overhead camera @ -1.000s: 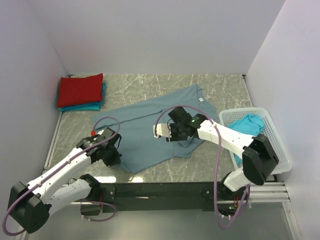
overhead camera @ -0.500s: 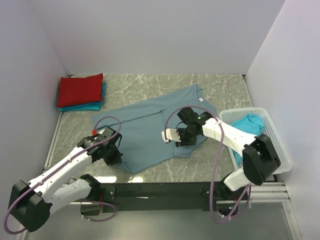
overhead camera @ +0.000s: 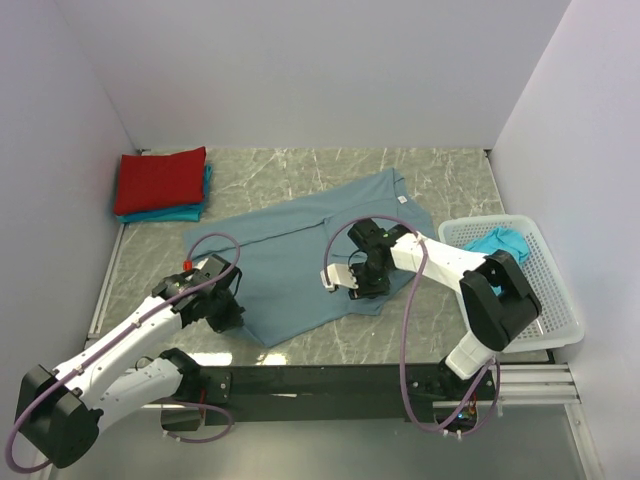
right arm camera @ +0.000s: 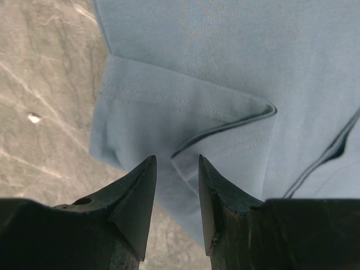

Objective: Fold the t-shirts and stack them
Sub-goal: Fold the tshirt

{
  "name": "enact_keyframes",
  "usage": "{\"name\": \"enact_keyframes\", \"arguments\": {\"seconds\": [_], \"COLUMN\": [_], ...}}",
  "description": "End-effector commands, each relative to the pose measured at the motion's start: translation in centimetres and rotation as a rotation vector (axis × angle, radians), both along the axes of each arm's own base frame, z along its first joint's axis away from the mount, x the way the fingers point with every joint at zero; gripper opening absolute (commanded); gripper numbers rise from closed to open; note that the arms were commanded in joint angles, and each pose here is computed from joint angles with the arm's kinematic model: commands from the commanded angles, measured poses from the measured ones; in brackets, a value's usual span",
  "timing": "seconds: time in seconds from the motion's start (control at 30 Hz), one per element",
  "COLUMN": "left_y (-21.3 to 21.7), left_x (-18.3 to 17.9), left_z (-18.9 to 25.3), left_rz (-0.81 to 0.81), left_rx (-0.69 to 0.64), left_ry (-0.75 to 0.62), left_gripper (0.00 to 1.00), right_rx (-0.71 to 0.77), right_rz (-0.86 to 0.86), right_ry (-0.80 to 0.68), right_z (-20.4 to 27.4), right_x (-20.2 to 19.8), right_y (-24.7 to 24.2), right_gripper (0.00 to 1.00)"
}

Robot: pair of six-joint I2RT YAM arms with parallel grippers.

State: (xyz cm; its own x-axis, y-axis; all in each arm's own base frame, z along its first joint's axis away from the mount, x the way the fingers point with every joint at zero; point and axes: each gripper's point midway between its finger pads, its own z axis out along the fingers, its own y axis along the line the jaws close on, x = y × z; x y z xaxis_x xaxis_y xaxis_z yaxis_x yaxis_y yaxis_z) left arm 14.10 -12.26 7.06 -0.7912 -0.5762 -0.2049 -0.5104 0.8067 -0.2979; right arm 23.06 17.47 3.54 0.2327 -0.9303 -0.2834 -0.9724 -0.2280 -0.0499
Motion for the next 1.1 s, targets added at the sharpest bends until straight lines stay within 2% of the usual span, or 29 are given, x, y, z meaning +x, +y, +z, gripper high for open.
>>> {"name": "enact_keyframes", "arguments": {"seconds": [0.0,0.13,0.23,0.3,0.47,0.5,0.9,1.07], "left_y": [-0.3,-0.1,-0.1,0.0,0.1,0.2,1.0,1.6], "left_x": [0.3,0.2,0.2,0.3,0.4,0.5,1.0,1.6], "left_z": [0.2,0.1,0.1,0.1,0.3,0.4,2.1,3.6], "left_rz": [-0.006,-0.002,0.002,0.003,0.013,0.019,0.061,0.092], "left_rx": [-0.015,-0.014,-0.014,-0.013,-0.012,-0.011,-0.010,0.002], "left_ry": [-0.012,-0.013,-0.012,-0.013,-0.022,-0.025,-0.074,-0.105], "left_gripper": [0.00,0.00,0.00,0.00,0.00,0.00,0.00,0.00], "right_rx": [-0.011,-0.019,-0.013,-0.004,0.027,0.032,0.172,0.302], "right_rz": [-0.002,-0.009,-0.016,-0.022,-0.075,-0.083,-0.336,-0.488], "right_ry": [-0.003,-0.013,-0.027,-0.035,-0.104,-0.113,-0.303,-0.405], "right_z": [-0.9,-1.4,-1.1,-0.6,1.4,1.7,8.9,12.3], "right_x": [0.2,0.4,0.7,0.8,2.0,2.0,3.4,4.8], "right_y": [-0.1,-0.2,-0.1,0.1,0.0,-0.2,-3.6,-5.7], "right_gripper": [0.43,0.42,0.36,0.29,0.02,0.00,0.00,0.00]}}
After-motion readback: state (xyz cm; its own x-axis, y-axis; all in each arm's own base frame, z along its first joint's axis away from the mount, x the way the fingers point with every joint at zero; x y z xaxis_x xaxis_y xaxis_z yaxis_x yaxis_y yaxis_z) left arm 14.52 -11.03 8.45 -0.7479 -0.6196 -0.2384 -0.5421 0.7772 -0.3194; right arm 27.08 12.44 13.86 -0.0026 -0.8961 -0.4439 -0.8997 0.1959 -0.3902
